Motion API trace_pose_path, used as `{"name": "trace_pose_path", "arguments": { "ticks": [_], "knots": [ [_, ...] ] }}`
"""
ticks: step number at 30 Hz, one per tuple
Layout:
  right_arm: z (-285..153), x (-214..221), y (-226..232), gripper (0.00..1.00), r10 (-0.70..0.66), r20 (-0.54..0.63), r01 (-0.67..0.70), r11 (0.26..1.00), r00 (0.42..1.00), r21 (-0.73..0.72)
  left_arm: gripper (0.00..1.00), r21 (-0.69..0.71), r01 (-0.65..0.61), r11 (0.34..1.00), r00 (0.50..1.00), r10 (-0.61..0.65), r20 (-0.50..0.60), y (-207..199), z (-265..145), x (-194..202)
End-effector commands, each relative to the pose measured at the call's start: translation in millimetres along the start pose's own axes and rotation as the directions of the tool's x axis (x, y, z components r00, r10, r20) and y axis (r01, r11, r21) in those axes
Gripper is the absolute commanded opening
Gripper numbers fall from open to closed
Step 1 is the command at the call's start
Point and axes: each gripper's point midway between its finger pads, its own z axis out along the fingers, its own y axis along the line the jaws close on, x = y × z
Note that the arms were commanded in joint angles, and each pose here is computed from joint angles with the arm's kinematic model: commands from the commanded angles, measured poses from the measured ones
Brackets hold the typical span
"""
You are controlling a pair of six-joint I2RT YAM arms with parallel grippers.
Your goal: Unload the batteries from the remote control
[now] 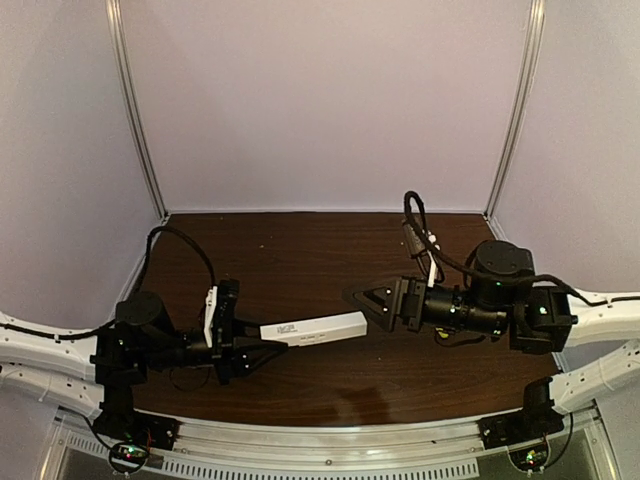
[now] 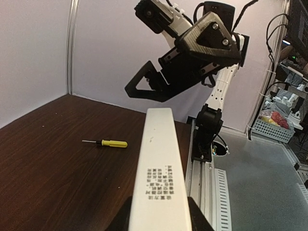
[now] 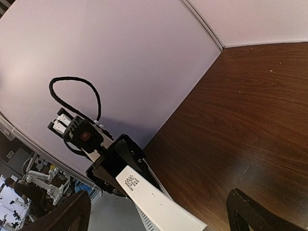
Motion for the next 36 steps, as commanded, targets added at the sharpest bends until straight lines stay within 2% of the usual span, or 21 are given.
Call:
{"name": "trace_pose_path", "arguments": {
  "ticks": [1,6,12,23,25,30,36],
  "knots": [
    [-12.3,19.1,-25.4,1.00,0.139,-0.139,-0.112,0.976,0.981,0.187,0.00,0.000,-0.068,0.998,0.994,0.068,0.089,0.2,3.0,-17.3],
    [-20.9,21.4,-33.2,1.00,0.242,-0.168,-0.194,0.946,0.956,0.260,0.00,0.031,-0.095,0.995,0.991,0.092,0.094,-5.0,4.7,-15.2],
    [-17.3,38.9,-37.8,0.99,0.368,-0.232,-0.308,0.916,0.901,0.256,0.00,0.057,-0.116,0.992,0.988,0.110,0.110,-9.4,2.5,-12.7],
    [5.7,63.0,-24.0,0.76,0.426,-0.389,-0.374,0.904,0.817,0.207,0.00,0.046,-0.131,0.990,0.987,0.126,0.098,-5.6,6.0,-2.8],
    [8.2,65.8,-23.0,0.67,0.435,-0.405,-0.382,0.901,0.804,0.207,0.00,0.046,-0.133,0.990,0.987,0.128,0.093,-5.2,6.7,-0.2],
    [10.8,67.5,-26.6,0.63,0.439,-0.423,-0.381,0.898,0.793,0.219,0.00,0.055,-0.135,0.989,0.988,0.130,0.083,-6.2,8.2,2.6],
    [8.2,67.2,-24.3,0.49,0.451,-0.437,-0.401,0.892,0.778,0.207,0.00,0.048,-0.137,0.989,0.988,0.133,0.076,-4.6,8.8,3.9]
  ]
}}
